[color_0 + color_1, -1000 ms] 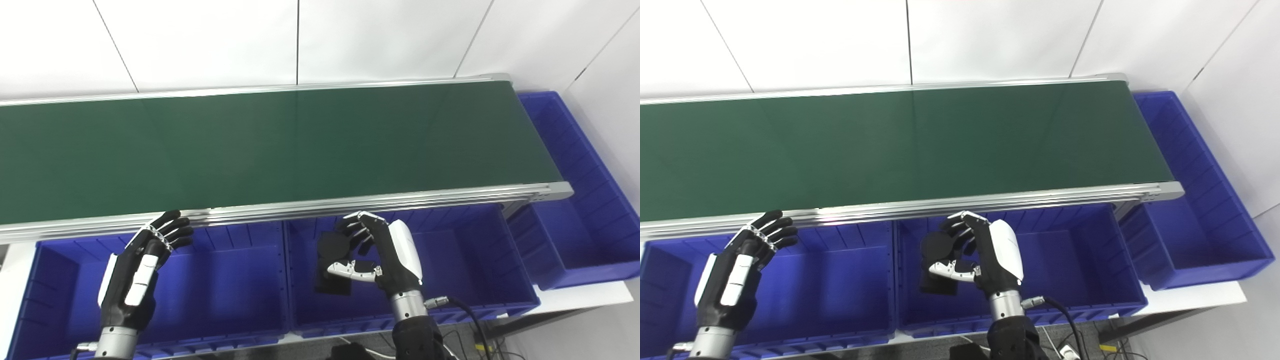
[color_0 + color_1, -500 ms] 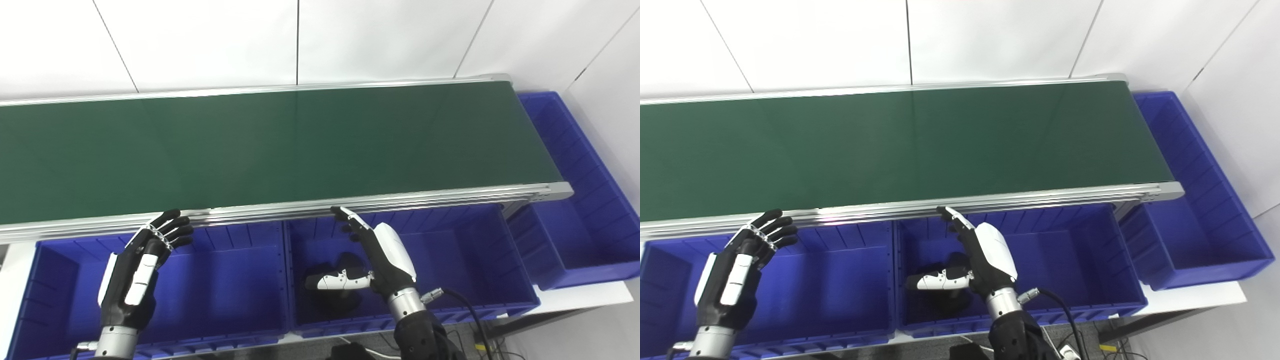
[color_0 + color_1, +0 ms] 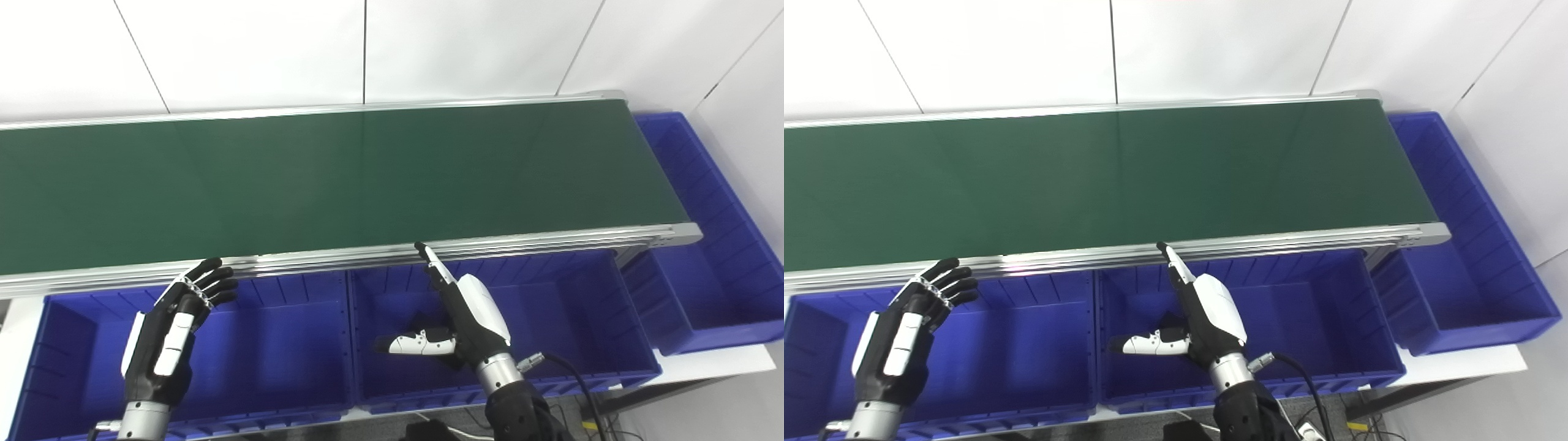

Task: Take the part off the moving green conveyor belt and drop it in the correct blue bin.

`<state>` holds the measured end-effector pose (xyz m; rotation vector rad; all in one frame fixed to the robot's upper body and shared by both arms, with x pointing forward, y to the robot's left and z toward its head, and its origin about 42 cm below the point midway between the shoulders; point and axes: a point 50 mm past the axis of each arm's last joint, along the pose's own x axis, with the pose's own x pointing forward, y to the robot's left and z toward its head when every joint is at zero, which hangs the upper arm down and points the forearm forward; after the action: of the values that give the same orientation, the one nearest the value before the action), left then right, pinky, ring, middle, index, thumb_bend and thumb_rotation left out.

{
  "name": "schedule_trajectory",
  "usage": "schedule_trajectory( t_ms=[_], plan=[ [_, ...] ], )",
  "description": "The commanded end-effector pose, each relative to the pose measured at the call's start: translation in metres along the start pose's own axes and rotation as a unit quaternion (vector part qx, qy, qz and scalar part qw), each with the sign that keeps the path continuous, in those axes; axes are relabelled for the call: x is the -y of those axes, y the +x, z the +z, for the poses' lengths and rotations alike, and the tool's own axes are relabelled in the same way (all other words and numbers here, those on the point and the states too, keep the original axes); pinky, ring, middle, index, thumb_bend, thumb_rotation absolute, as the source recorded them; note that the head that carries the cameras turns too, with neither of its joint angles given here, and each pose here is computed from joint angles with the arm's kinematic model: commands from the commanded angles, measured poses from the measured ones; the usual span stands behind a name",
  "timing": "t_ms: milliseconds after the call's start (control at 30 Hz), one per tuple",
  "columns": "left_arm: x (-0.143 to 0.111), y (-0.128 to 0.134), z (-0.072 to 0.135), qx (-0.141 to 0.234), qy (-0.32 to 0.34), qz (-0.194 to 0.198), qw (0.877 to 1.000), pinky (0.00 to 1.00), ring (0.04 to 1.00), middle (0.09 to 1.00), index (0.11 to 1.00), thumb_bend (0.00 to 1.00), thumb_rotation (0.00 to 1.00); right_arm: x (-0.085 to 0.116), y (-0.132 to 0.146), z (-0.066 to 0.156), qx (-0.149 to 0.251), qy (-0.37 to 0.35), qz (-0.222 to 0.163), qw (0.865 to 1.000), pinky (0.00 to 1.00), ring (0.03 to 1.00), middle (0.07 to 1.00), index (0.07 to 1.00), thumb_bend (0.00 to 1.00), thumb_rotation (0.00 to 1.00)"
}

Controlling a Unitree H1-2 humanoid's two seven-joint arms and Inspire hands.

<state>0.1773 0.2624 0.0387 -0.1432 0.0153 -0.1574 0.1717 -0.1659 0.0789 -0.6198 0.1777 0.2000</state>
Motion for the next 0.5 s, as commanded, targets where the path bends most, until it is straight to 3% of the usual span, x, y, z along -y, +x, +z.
schedule_trajectory(
  t_ms=[0,233,467],
  plan=[
    [0.003,0.003,0.008,0.026,0.008,-0.009,1.000,0.69,0.708,0.738,0.761,0.63,0.70,0.006,-0.002,0.018,0.045,0.020,-0.025,0.998,0.79,0.879,0.934,0.969,0.99,0.53],
    [0.009,0.001,0.001,0.026,0.006,-0.011,1.000,0.68,0.704,0.735,0.757,0.65,0.70,0.002,-0.008,0.034,0.091,0.101,-0.026,0.990,0.79,0.845,0.884,0.924,0.84,0.58],
    [0.019,-0.001,-0.008,0.030,0.016,-0.030,0.999,0.68,0.710,0.742,0.760,0.69,0.71,-0.006,-0.011,0.046,0.153,0.178,-0.032,0.972,0.72,0.791,0.838,0.883,0.77,0.61]
  ],
)
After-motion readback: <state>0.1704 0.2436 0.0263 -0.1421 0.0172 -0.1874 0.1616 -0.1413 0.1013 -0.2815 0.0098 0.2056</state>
